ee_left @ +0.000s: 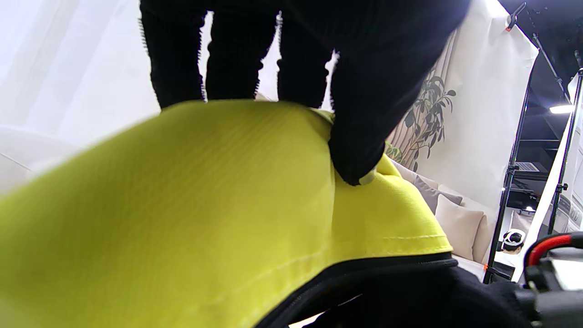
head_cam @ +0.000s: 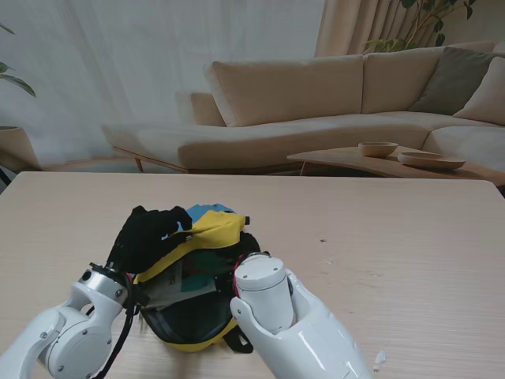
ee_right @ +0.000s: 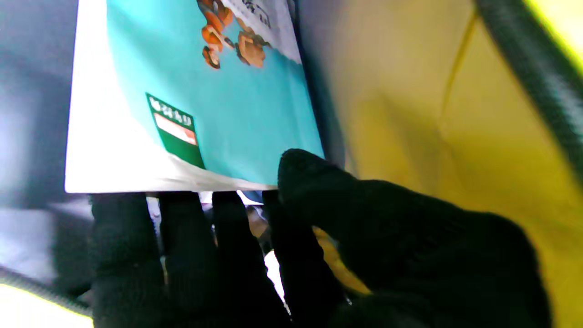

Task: Pack books into the school bag then zip close the school bag

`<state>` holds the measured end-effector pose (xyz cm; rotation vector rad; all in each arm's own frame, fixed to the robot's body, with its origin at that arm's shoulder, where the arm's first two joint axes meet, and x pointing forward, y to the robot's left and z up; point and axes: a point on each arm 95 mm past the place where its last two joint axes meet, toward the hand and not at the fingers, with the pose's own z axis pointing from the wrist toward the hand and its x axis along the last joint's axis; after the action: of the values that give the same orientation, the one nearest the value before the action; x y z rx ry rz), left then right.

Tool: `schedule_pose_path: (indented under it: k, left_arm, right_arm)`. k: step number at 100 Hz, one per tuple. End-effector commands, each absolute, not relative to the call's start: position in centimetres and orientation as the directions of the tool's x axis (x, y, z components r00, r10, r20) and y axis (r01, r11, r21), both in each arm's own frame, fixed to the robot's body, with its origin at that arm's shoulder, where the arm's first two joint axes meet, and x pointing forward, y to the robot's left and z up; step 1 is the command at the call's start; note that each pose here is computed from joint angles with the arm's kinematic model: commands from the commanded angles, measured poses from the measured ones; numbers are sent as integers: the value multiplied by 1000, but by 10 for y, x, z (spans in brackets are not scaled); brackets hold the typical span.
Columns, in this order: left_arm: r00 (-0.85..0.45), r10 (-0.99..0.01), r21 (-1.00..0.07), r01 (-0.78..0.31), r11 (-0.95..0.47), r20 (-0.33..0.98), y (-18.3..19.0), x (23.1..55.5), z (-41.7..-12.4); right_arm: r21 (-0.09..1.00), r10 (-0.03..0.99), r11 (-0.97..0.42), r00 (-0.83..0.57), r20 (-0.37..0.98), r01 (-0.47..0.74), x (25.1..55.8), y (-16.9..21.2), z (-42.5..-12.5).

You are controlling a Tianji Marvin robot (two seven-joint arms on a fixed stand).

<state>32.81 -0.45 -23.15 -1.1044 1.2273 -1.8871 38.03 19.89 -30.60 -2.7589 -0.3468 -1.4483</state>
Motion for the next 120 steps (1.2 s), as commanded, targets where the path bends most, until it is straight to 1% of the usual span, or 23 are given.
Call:
schedule_pose_path:
  k: [1, 34, 50, 65, 79, 90, 120]
  left_arm:
    - [-457, -833, -926, 51, -374, 311, -7, 327, -228]
    - [-448, -837, -929, 35, -368, 315, -7, 332, -231]
    - [-450, -835, -930, 27, -366, 316, -9, 333, -231]
    - [-451, -836, -935, 7, -354, 313, -11, 331, -233]
    - [-449, -835, -940, -34, -339, 318, -15, 329, -237]
    - [-440, -840, -944, -67, -323, 319, -19, 327, -243]
    - [-359, -864, -933, -206, -296, 354, -33, 315, -270]
  right_arm:
    - [88, 190, -973, 533, 825, 211, 376, 194, -306]
    - [26, 130, -976, 483, 866, 215, 357, 151, -298]
    - [-15, 97, -972, 456, 885, 236, 343, 127, -294]
    - [-49, 66, -964, 416, 907, 260, 331, 106, -289]
    - [-54, 52, -961, 366, 929, 273, 325, 90, -283]
    - [-31, 64, -958, 316, 947, 286, 322, 80, -279]
    - [80, 144, -952, 200, 969, 297, 322, 64, -279]
